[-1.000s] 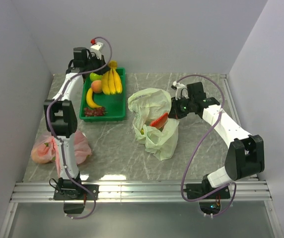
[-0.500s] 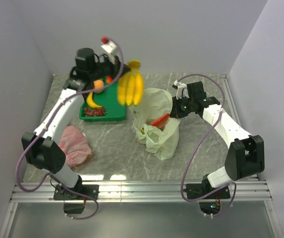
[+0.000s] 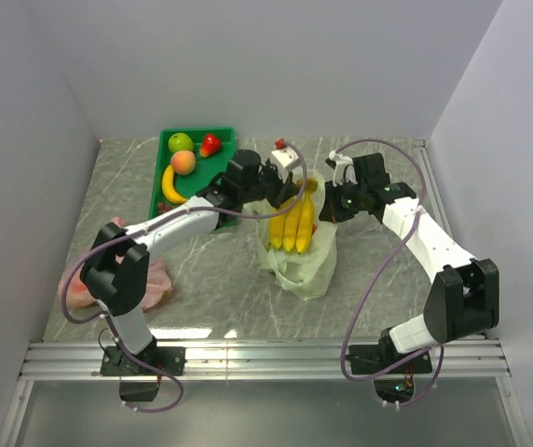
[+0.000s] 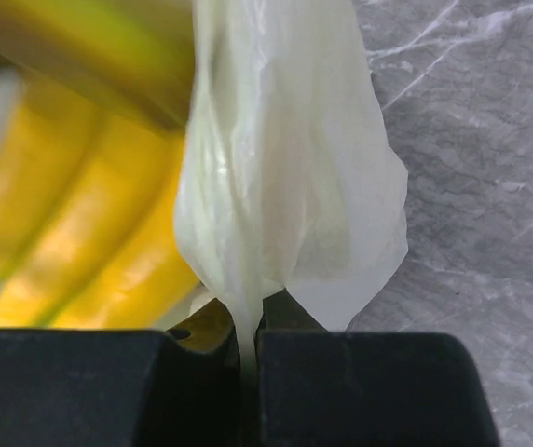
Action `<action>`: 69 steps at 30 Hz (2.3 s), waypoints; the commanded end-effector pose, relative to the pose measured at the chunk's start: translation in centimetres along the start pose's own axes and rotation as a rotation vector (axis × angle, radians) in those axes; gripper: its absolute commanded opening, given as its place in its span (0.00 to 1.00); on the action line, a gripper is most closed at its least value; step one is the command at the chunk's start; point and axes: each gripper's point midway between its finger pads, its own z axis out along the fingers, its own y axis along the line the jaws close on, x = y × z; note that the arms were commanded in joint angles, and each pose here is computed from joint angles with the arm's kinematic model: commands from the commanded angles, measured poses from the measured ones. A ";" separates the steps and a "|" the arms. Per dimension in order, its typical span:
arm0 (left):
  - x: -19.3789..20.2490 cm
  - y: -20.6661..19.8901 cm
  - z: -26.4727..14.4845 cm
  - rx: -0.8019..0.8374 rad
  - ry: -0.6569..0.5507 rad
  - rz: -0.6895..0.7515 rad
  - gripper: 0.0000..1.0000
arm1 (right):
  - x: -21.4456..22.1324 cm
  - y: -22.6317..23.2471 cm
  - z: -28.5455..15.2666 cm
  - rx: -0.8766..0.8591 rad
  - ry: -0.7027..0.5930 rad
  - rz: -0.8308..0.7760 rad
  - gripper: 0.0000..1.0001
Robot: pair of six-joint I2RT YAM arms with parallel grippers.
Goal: Place the fake fruits into the plastic bag and tie a complex knot
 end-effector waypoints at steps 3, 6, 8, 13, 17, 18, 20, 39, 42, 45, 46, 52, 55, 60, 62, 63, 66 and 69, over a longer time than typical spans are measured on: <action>3.0 -1.6 0.1 0.015 0.019 0.021 0.00 | -2.5 -0.5 -2.0 0.034 -0.087 -0.008 0.00; 4.6 -1.5 -0.2 0.005 0.068 0.023 0.05 | -2.4 -0.5 -2.0 0.031 -0.087 -0.019 0.00; 4.0 -1.5 -0.5 0.011 0.086 0.019 0.33 | -2.2 -0.5 -1.9 0.025 -0.082 -0.022 0.00; -0.8 -1.7 -2.7 0.026 0.045 -0.022 0.62 | -1.5 -0.6 -1.5 0.014 -0.064 -0.030 0.00; -6.2 0.3 -5.8 0.002 -0.032 -0.082 0.64 | -1.4 -0.7 -1.2 0.014 -0.055 -0.027 0.00; -7.8 0.9 -6.8 -0.002 -0.066 -0.095 0.66 | -1.5 -0.6 -1.2 0.011 -0.056 -0.025 0.00; -10.8 4.3 -8.9 -0.061 -0.137 -0.154 0.69 | -1.6 -0.6 -1.1 0.006 -0.058 -0.023 0.00; 4.0 37.6 -11.9 -0.839 0.044 -0.451 0.99 | -1.2 -1.0 -0.1 0.004 -0.033 0.001 0.00; 8.1 39.0 -11.6 -0.892 0.130 -0.486 0.99 | -1.1 -1.2 0.2 0.006 -0.024 0.007 0.00; 11.4 39.5 -11.5 -0.906 0.197 -0.509 0.99 | -1.1 -1.2 0.5 0.004 -0.017 0.009 0.00; 12.6 39.3 -11.4 -0.909 0.220 -0.517 0.99 | -1.2 -1.3 0.6 0.003 -0.018 0.010 0.00; 16.6 38.2 -11.4 -0.901 0.307 -0.551 0.99 | -1.3 -1.5 0.8 0.006 -0.015 0.012 0.00; 17.5 37.8 -11.5 -0.898 0.332 -0.564 0.99 | -1.3 -1.5 1.0 0.003 -0.011 0.015 0.00; 17.7 36.6 -11.6 -0.870 0.349 -0.587 0.99 | -1.3 -1.5 0.8 0.006 -0.016 0.011 0.00; 16.8 35.9 -12.0 -0.852 0.341 -0.588 0.99 | -1.3 -1.5 0.7 0.010 -0.016 0.006 0.00; 17.5 35.1 -12.2 -0.842 0.360 -0.598 0.99 | -1.2 -1.5 0.6 0.013 -0.016 0.006 0.00; 17.6 33.5 -12.9 -0.821 0.377 -0.606 0.99 | -1.2 -1.5 0.4 0.012 -0.022 0.003 0.00; 18.1 32.4 -13.6 -0.819 0.398 -0.611 0.99 | -1.1 -1.3 0.4 0.006 -0.025 0.008 0.00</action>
